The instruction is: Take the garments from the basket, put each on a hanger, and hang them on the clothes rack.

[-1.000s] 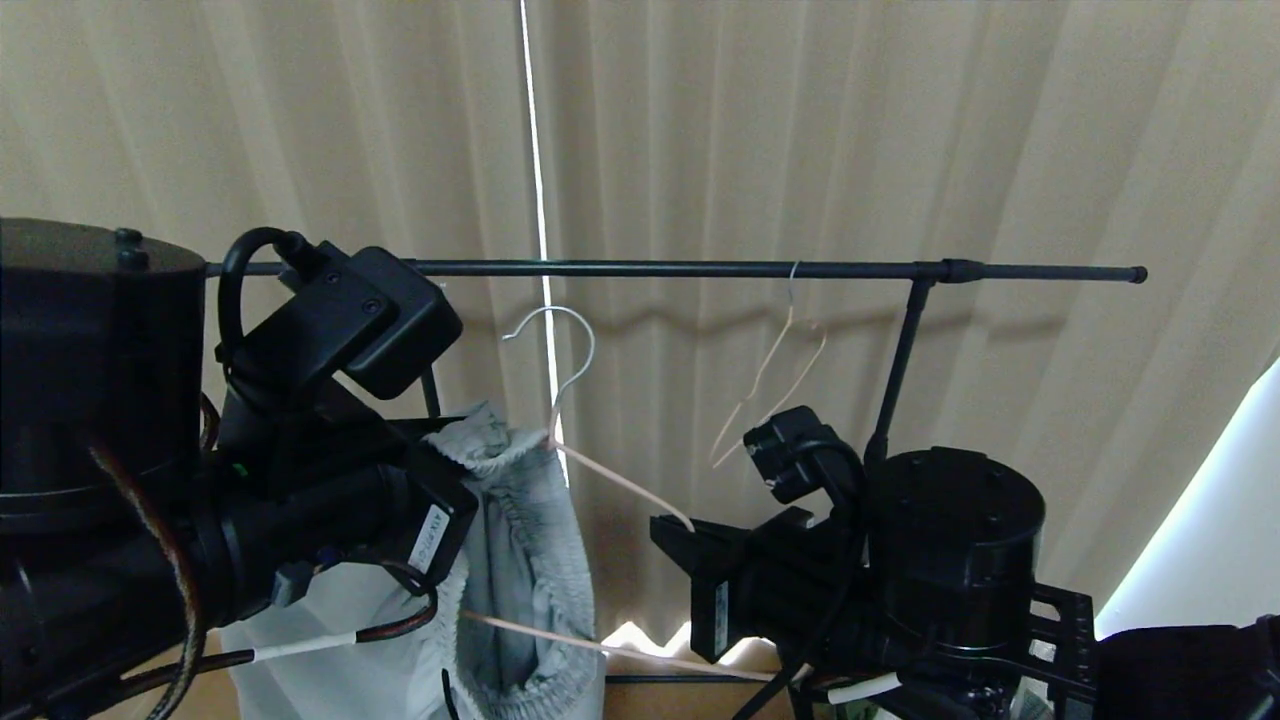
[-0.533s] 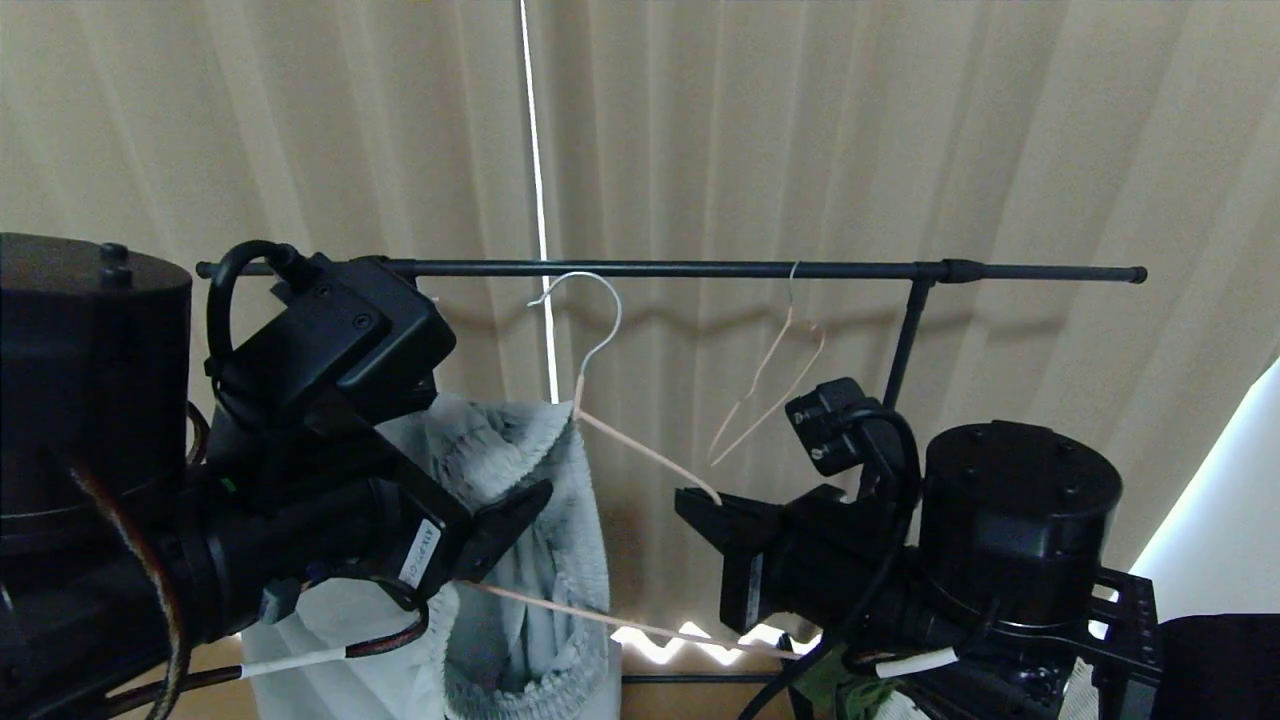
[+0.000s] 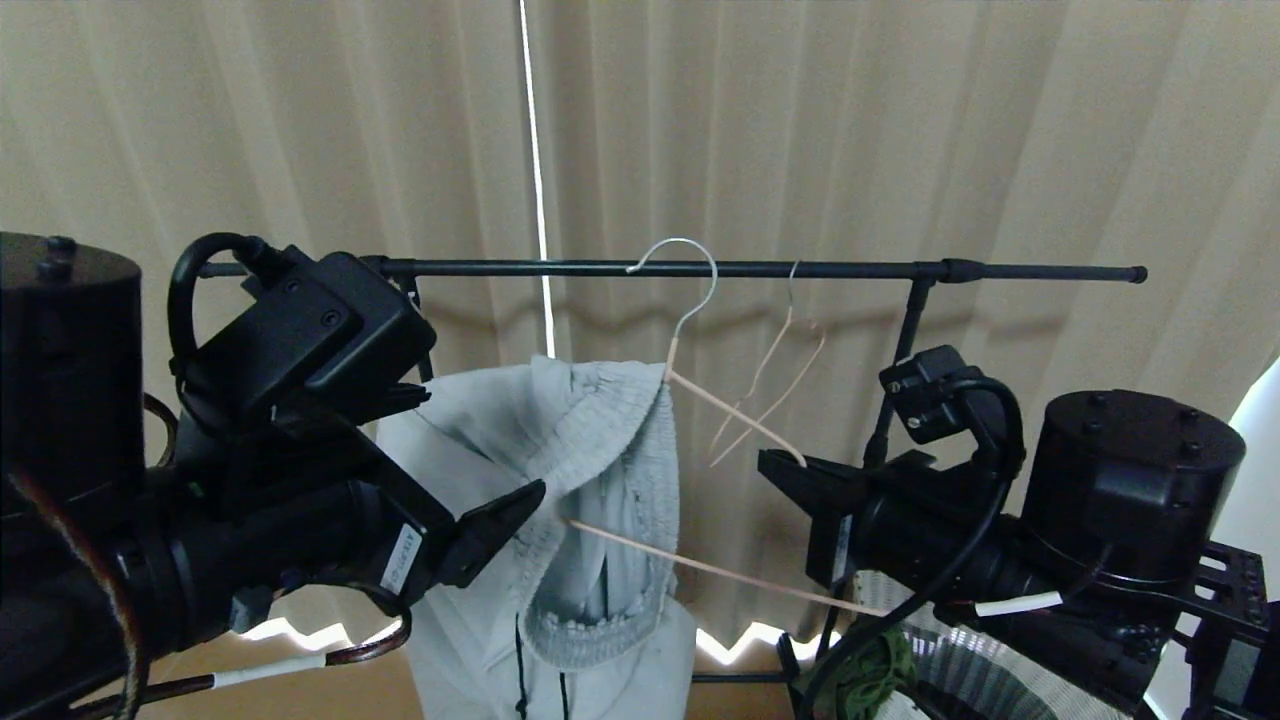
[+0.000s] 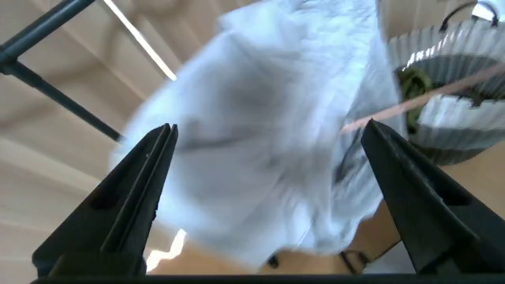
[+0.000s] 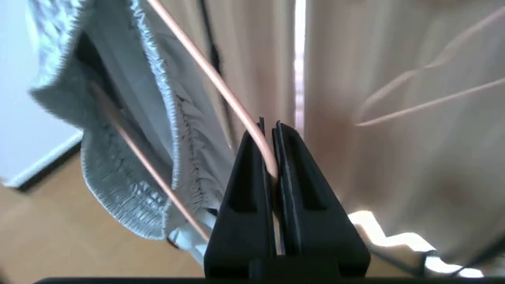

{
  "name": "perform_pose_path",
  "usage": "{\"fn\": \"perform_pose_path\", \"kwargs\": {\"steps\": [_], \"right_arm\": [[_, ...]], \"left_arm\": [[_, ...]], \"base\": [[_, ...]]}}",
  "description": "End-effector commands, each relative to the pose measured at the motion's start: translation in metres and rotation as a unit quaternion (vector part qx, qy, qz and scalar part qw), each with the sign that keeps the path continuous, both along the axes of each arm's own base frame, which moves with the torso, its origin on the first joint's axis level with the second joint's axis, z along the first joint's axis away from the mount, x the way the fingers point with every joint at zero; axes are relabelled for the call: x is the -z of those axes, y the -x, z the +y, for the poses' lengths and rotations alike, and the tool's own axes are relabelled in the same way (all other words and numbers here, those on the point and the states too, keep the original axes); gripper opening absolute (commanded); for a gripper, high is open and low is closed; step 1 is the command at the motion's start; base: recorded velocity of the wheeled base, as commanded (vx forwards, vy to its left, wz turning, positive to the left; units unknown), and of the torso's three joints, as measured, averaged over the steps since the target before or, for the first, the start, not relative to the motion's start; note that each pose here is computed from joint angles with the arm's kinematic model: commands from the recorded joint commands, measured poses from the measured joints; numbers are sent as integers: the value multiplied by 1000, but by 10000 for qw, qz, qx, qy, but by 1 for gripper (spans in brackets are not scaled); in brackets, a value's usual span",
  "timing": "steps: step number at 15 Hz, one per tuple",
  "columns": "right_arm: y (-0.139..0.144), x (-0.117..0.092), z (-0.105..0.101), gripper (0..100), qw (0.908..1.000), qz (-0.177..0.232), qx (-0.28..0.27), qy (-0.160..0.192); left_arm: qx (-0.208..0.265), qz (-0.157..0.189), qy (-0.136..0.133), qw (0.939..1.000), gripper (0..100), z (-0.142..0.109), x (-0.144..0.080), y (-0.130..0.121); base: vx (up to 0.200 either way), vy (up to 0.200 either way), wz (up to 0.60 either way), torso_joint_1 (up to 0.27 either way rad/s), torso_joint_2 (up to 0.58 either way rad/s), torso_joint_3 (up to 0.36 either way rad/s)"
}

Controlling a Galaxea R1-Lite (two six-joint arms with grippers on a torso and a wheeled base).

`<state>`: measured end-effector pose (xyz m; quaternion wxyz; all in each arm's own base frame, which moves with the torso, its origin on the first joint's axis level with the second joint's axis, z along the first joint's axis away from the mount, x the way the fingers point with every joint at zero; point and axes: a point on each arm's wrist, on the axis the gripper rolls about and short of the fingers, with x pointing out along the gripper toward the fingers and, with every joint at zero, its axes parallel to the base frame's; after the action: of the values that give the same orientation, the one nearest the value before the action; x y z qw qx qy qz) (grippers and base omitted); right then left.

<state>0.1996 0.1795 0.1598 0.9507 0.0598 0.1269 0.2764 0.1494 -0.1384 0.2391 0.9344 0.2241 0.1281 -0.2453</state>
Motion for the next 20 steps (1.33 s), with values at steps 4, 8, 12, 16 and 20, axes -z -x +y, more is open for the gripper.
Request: {"fn": "perform_pose_path", "kwargs": {"steps": [4,8,12,16,20], "right_arm": [[7,-8,-21,0,9998,-54,109,125],[8,-11,-20,0,9997,-61,-249,60],[8,-10,-18,0,9993,-48,-371,56],[14,-12,-8,0,9975,-90,-696,-18],[24,-13,2,0,9941,-87,-1076,-48]], "left_arm": [[-188,-864,-466,9950,100,31,2,5],[839,-1356,-526,9858,100,33,7,-15],[856,-1557,-636,9820,100,22,14,-35],[983,-1740,-1087,9738,100,13,24,-48],[995,-1764,-1208,9718,100,12,25,-52]], "base": [[0,0,0,0,0,0],[0,0,0,0,0,0],[0,0,0,0,0,0],[0,0,0,0,0,0],[0,0,0,0,0,0]]}}
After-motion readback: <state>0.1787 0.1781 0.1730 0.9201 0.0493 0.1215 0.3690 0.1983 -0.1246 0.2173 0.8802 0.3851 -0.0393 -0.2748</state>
